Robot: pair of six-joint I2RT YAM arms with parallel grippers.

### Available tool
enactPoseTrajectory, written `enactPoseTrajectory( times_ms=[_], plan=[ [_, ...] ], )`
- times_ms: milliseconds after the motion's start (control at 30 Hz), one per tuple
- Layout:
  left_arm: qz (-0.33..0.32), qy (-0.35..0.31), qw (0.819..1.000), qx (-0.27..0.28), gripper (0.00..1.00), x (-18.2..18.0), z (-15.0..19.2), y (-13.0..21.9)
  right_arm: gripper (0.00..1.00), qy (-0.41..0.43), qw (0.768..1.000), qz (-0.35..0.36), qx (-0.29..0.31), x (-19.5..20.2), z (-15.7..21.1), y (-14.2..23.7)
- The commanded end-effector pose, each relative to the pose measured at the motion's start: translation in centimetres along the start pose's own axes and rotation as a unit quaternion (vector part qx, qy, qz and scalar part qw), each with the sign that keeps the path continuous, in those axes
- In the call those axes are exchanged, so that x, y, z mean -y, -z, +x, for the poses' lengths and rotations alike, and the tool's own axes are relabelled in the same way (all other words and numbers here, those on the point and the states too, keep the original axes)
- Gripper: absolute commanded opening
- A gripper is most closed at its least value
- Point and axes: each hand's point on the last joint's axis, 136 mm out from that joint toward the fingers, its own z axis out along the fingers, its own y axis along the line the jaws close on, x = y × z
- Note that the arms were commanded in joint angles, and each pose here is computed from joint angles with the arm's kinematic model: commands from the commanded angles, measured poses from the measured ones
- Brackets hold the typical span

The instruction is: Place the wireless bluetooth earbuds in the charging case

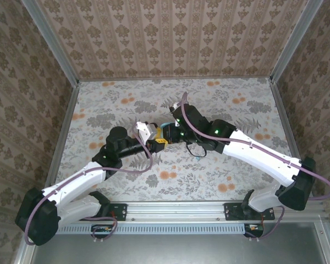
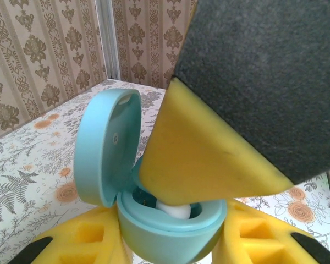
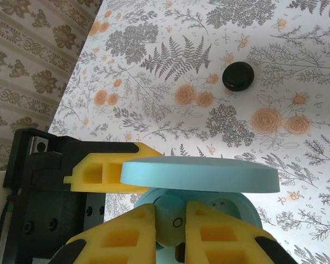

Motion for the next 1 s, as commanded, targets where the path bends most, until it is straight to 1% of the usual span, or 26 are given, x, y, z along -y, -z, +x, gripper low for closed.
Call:
enactPoseTrajectory(
  times_ms=[0, 133, 300, 467, 567, 600, 633, 867, 967],
  plan=[
    [0.008, -0.033, 0.999, 0.040, 0.20, 0.3, -3.2, 0.0, 0.19, 0.001, 1.000, -0.010, -0.017, -0.7, 0.3, -0.4],
    [0.007, -0.034, 0.999, 0.040, 0.20, 0.3, -3.2, -0.1, 0.27, 0.002, 1.000, -0.007, -0.016, -0.7, 0.3, -0.2],
    [0.006, -0.035, 0.999, 0.039, 0.20, 0.2, -3.2, -0.1, 0.33, 0.002, 1.000, -0.001, -0.001, -0.4, -0.3, 0.6],
    [0.007, -0.036, 0.999, 0.038, 0.20, 0.2, -3.1, -0.2, 0.37, 0.002, 1.000, -0.001, 0.008, -0.4, -0.6, 1.1],
    [0.005, -0.036, 0.999, 0.037, 0.20, 0.2, -3.1, -0.1, 0.38, 0.003, 1.000, 0.000, 0.009, -0.4, -0.8, 1.3],
    [0.005, -0.035, 0.999, 0.036, 0.20, 0.2, -2.9, -0.1, 0.38, 0.004, 1.000, -0.007, 0.023, -0.6, -1.3, 2.7],
    [0.003, -0.034, 0.999, 0.036, 0.20, 0.2, -2.9, -0.1, 0.38, 0.005, 1.000, -0.005, 0.028, -0.6, -1.5, 3.1],
    [-0.007, -0.023, 0.999, 0.037, 0.20, 0.0, -2.4, 0.4, 0.38, -0.001, 0.998, 0.000, 0.066, 0.4, -2.4, 6.0],
    [-0.010, -0.016, 0.999, 0.036, 0.20, -0.2, -2.2, 0.4, 0.39, -0.004, 0.997, 0.005, 0.072, 1.3, -2.5, 6.7]
  ],
)
